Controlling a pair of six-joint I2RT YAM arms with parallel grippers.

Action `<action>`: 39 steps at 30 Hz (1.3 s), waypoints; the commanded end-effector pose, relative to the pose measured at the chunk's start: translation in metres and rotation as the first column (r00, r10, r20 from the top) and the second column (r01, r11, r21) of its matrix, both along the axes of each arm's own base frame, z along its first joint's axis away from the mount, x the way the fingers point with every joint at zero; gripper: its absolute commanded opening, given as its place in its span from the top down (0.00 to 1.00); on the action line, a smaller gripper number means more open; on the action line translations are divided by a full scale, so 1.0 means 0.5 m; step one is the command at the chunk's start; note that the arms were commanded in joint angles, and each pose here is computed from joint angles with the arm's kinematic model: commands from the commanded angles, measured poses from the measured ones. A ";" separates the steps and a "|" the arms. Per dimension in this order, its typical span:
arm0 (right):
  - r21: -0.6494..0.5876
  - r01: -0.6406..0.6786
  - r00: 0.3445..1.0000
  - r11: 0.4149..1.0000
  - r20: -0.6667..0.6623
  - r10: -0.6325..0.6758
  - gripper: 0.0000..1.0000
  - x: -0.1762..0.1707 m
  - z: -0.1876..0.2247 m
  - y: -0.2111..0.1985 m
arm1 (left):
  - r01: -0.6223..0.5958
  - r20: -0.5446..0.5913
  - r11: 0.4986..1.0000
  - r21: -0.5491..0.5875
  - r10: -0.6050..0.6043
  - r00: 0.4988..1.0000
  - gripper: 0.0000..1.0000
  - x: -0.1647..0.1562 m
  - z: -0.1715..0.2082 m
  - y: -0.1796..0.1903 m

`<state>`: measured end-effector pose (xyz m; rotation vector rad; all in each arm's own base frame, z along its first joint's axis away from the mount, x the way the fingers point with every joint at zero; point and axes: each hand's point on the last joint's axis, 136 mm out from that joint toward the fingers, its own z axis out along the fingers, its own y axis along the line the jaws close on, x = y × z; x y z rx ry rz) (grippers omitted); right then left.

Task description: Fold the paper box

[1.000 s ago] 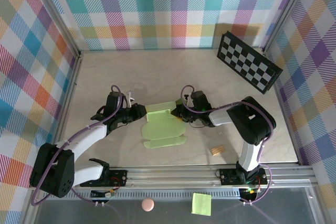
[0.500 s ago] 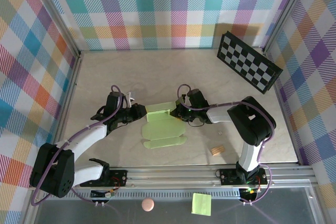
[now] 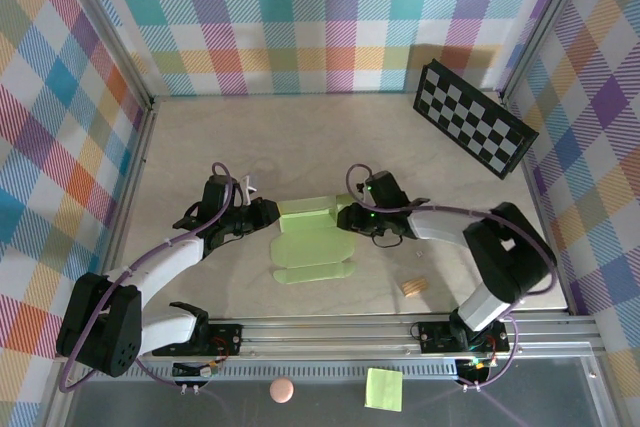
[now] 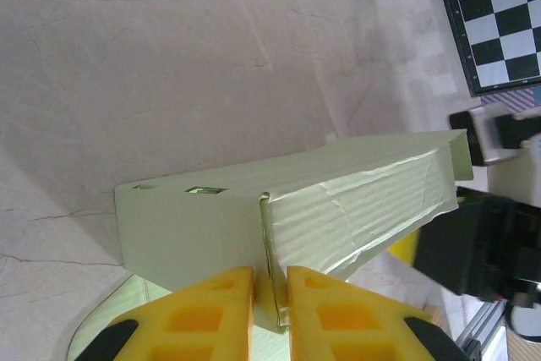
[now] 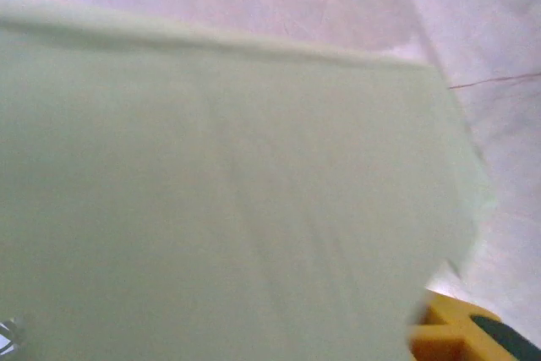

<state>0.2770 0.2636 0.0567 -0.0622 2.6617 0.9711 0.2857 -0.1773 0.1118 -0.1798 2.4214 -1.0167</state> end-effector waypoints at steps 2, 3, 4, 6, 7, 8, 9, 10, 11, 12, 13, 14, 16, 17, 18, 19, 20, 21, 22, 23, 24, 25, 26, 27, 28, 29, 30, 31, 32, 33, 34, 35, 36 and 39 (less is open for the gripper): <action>-0.060 -0.037 0.997 0.998 0.063 0.041 0.58 -0.006 0.044 -0.051 | -0.017 -0.087 0.999 0.052 0.022 0.996 0.83 -0.024 -0.036 0.018; -0.066 -0.039 0.996 0.997 0.079 0.044 0.58 -0.003 0.058 -0.059 | -0.017 -0.087 0.998 0.052 0.022 0.996 0.82 -0.024 -0.036 0.018; -0.077 -0.036 0.994 0.996 0.096 0.044 0.58 0.002 0.070 -0.068 | -0.018 -0.086 0.998 0.054 0.022 0.996 0.82 -0.024 -0.036 0.019; -0.109 -0.038 0.990 0.993 0.128 0.052 0.56 0.011 0.090 -0.082 | -0.017 -0.088 0.998 0.054 0.022 0.996 0.83 -0.024 -0.037 0.019; -0.133 -0.039 0.988 0.990 0.142 0.058 0.56 0.016 0.097 -0.088 | -0.017 -0.088 0.998 0.053 0.021 0.996 0.82 -0.024 -0.037 0.018; -0.154 -0.042 0.986 0.987 0.152 0.066 0.56 0.020 0.101 -0.093 | -0.017 -0.089 0.998 0.053 0.021 0.996 0.82 -0.024 -0.038 0.018; -0.173 -0.047 0.983 0.984 0.164 0.076 0.55 0.026 0.106 -0.097 | -0.018 -0.088 0.998 0.052 0.023 0.996 0.82 -0.024 -0.037 0.018; -0.189 -0.056 0.982 0.980 0.168 0.089 0.54 0.031 0.107 -0.099 | -0.018 -0.091 0.999 0.051 0.022 0.996 0.82 -0.025 -0.038 0.018; -0.201 -0.060 0.980 0.978 0.175 0.096 0.54 0.038 0.110 -0.099 | -0.018 -0.090 0.999 0.050 0.023 0.996 0.82 -0.024 -0.038 0.018; -0.212 -0.074 0.978 0.974 0.176 0.112 0.54 0.042 0.111 -0.097 | -0.018 -0.089 0.999 0.050 0.022 0.996 0.82 -0.025 -0.037 0.018; -0.214 -0.090 0.976 0.973 0.177 0.129 0.53 0.047 0.113 -0.092 | -0.018 -0.089 0.999 0.050 0.022 0.996 0.82 -0.026 -0.037 0.018; -0.212 -0.106 0.974 0.971 0.175 0.145 0.53 0.050 0.114 -0.087 | -0.019 -0.088 0.999 0.051 0.024 0.996 0.82 -0.026 -0.036 0.019; -0.204 -0.133 0.972 0.970 0.165 0.168 0.53 0.056 0.114 -0.074 | -0.020 -0.087 0.999 0.050 0.024 0.996 0.82 -0.027 -0.036 0.019; -0.203 -0.139 0.972 0.969 0.158 0.173 0.54 0.058 0.112 -0.071 | -0.021 -0.087 0.998 0.051 0.025 0.996 0.82 -0.027 -0.036 0.020; -0.202 -0.145 0.973 0.969 0.151 0.177 0.56 0.059 0.110 -0.068 | -0.020 -0.086 0.998 0.052 0.024 0.996 0.82 -0.027 -0.035 0.020; -0.201 -0.148 0.974 0.968 0.142 0.178 0.57 0.060 0.108 -0.067 | -0.020 -0.083 0.999 0.051 0.024 0.996 0.82 -0.026 -0.034 0.020; -0.202 -0.151 0.974 0.968 0.135 0.180 0.58 0.058 0.106 -0.067 | -0.022 -0.087 0.998 0.052 0.026 0.996 0.82 -0.027 -0.036 0.020; -0.200 -0.150 0.976 0.968 0.129 0.178 0.60 0.056 0.106 -0.067 | -0.022 -0.083 0.998 0.050 0.027 0.996 0.82 -0.026 -0.033 0.020; -0.197 -0.153 0.976 0.968 0.121 0.179 0.61 0.052 0.104 -0.067 | -0.024 -0.082 0.998 0.049 0.028 0.996 0.82 -0.026 -0.033 0.020; -0.195 -0.154 0.977 0.969 0.115 0.179 0.61 0.049 0.102 -0.068 | -0.027 -0.082 0.998 0.048 0.031 0.996 0.82 -0.026 -0.034 0.021; -0.192 -0.157 0.978 0.969 0.104 0.179 0.63 0.043 0.100 -0.068 | -0.028 -0.081 0.998 0.047 0.032 0.996 0.82 -0.025 -0.033 0.020; -0.193 -0.160 0.979 0.968 0.097 0.181 0.66 0.038 0.099 -0.068 | -0.028 -0.080 0.999 0.046 0.032 0.996 0.82 -0.025 -0.033 0.020; -0.192 -0.159 0.980 0.968 0.090 0.179 0.69 0.035 0.098 -0.068 | -0.027 -0.083 0.999 0.045 0.030 0.996 0.82 -0.026 -0.034 0.020; -0.193 -0.162 0.980 0.968 0.087 0.181 0.72 0.031 0.098 -0.067 | -0.026 -0.082 0.999 0.046 0.030 0.996 0.82 -0.026 -0.034 0.020; -0.197 -0.165 0.980 0.966 0.080 0.184 0.75 0.025 0.098 -0.066 | -0.026 -0.083 0.999 0.046 0.030 0.996 0.82 -0.026 -0.034 0.020; -0.199 -0.166 0.980 0.966 0.078 0.185 0.78 0.022 0.100 -0.064 | -0.025 -0.085 0.999 0.046 0.029 0.996 0.83 -0.027 -0.034 0.020; -0.202 -0.168 0.979 0.965 0.080 0.187 0.81 0.018 0.104 -0.063 | -0.024 -0.085 0.999 0.047 0.028 0.996 0.82 -0.027 -0.035 0.020; -0.205 -0.168 0.979 0.964 0.081 0.188 0.85 0.013 0.109 -0.060 | -0.024 -0.085 0.999 0.047 0.028 0.996 0.82 -0.028 -0.035 0.020; -0.207 -0.165 0.979 0.964 0.082 0.186 0.87 0.009 0.113 -0.058 | -0.024 -0.087 0.999 0.046 0.028 0.996 0.83 -0.028 -0.035 0.020; -0.207 -0.160 0.981 0.965 0.078 0.179 0.88 0.005 0.117 -0.057 | -0.024 -0.087 0.999 0.046 0.028 0.996 0.82 -0.027 -0.035 0.020; -0.204 -0.153 0.982 0.967 0.074 0.171 0.90 0.000 0.122 -0.055 | -0.022 -0.089 0.999 0.046 0.026 0.996 0.82 -0.028 -0.038 0.019; -0.203 -0.147 0.984 0.968 0.070 0.164 0.90 -0.004 0.125 -0.053 | -0.020 -0.089 0.999 0.044 0.024 0.996 0.82 -0.028 -0.037 0.018; -0.202 -0.139 0.986 0.970 0.063 0.155 0.91 -0.010 0.127 -0.050 | -0.021 -0.092 0.999 0.043 0.025 0.995 0.82 -0.027 -0.038 0.018; -0.204 -0.108 0.993 0.973 0.026 0.115 0.93 -0.026 0.125 -0.044 | -0.020 -0.094 0.999 0.037 0.023 0.995 0.82 -0.025 -0.038 0.015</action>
